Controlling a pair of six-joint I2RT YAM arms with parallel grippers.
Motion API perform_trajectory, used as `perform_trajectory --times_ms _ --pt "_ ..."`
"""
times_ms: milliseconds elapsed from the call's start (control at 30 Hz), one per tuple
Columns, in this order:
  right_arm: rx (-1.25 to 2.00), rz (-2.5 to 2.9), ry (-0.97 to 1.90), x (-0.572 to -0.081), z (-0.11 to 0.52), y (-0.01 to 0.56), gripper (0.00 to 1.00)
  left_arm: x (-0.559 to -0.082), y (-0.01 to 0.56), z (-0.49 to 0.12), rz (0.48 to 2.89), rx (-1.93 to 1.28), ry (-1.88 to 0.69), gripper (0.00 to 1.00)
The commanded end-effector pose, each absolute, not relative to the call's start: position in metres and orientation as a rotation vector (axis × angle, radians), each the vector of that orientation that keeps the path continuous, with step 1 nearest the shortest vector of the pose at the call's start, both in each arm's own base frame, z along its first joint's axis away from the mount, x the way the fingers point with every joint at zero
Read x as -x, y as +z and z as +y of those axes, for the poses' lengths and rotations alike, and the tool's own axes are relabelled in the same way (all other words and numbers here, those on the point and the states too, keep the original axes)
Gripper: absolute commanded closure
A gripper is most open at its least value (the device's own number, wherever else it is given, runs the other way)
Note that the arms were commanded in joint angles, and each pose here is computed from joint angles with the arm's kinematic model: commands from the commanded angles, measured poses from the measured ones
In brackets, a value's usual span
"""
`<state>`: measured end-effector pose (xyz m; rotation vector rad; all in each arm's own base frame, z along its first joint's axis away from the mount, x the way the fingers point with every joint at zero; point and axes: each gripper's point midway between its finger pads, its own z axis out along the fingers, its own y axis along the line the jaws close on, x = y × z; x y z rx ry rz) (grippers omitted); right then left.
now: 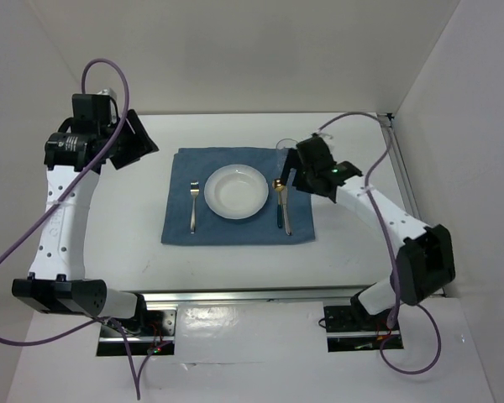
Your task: Set the dinner table for one person
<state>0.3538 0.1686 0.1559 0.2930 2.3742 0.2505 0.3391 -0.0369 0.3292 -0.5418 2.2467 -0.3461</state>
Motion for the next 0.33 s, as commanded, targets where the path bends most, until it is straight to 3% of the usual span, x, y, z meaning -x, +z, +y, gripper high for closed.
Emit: perform_trajectory --times_ms 0,300 --pt "-0.548 2.308 0.06 -0.345 0.095 0.19 0.0 -0.342 0.335 -0.037 2.221 0.489 -0.351 0.3" --pt "-0.762 2.206 -0.136 -0.315 0.005 0.21 0.01 -0.353 0.322 -0.036 2.246 0.475 -0.336 0.3"
